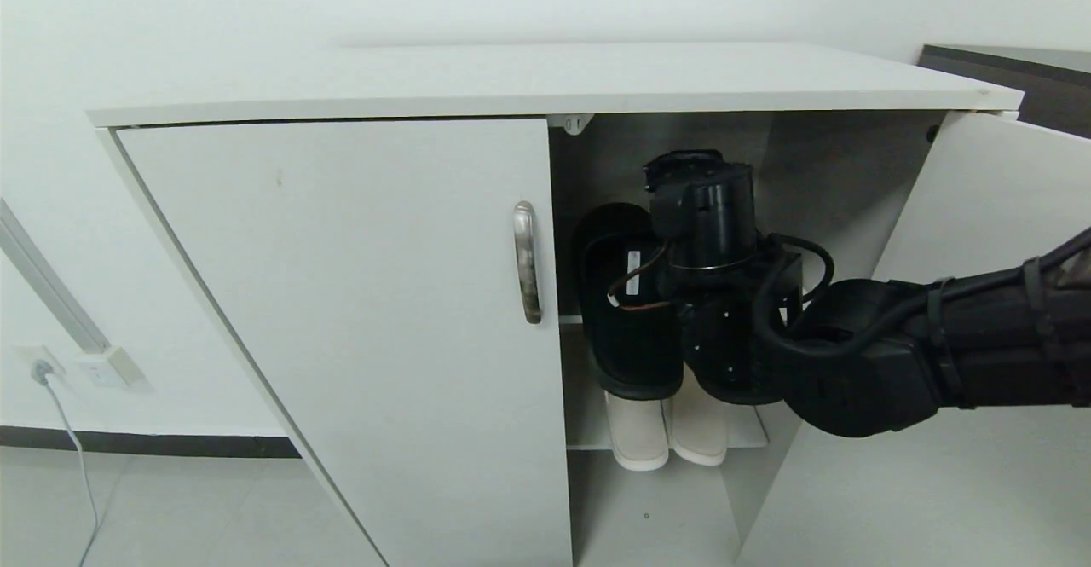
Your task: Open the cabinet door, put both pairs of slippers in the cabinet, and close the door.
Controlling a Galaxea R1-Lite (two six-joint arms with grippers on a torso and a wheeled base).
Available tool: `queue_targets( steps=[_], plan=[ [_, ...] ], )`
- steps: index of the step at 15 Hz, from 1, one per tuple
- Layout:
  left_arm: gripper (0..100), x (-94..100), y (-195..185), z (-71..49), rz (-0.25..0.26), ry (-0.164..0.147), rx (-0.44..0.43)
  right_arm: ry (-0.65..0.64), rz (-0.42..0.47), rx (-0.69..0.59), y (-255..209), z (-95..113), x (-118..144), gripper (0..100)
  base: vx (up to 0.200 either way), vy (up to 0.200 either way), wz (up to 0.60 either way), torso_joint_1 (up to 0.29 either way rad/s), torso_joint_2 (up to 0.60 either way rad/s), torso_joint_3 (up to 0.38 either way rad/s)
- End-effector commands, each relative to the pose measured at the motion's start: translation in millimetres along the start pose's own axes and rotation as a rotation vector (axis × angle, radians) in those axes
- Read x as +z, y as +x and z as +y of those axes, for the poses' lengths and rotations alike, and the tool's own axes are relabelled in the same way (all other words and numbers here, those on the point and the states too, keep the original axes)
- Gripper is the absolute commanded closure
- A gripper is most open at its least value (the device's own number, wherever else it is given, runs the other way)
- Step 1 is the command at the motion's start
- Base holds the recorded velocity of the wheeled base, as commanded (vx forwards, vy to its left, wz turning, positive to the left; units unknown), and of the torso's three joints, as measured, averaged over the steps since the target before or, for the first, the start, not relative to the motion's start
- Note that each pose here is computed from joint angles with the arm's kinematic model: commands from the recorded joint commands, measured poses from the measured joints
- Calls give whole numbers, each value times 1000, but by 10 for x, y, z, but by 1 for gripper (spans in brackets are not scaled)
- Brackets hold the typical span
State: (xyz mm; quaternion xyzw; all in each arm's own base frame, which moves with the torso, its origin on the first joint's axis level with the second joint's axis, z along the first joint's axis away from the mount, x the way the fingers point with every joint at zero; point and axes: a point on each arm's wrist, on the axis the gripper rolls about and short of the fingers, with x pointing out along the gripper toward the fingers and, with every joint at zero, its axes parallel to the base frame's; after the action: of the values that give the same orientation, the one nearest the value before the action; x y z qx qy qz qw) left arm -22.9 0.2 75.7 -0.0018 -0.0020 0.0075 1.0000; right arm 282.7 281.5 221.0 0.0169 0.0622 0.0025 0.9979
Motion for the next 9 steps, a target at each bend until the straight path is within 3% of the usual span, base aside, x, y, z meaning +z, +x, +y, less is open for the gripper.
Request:
queue_targets(
  steps=[1,9],
  plan=[
    [100,1,1,0,1,-1,0,-46,20,5,123,-15,-188,100,0,0,0,0,0,0],
    [100,1,1,0,1,-1,0,-14,66,-48,495,-107,43,100,0,0,0,0,0,0]
  ],
)
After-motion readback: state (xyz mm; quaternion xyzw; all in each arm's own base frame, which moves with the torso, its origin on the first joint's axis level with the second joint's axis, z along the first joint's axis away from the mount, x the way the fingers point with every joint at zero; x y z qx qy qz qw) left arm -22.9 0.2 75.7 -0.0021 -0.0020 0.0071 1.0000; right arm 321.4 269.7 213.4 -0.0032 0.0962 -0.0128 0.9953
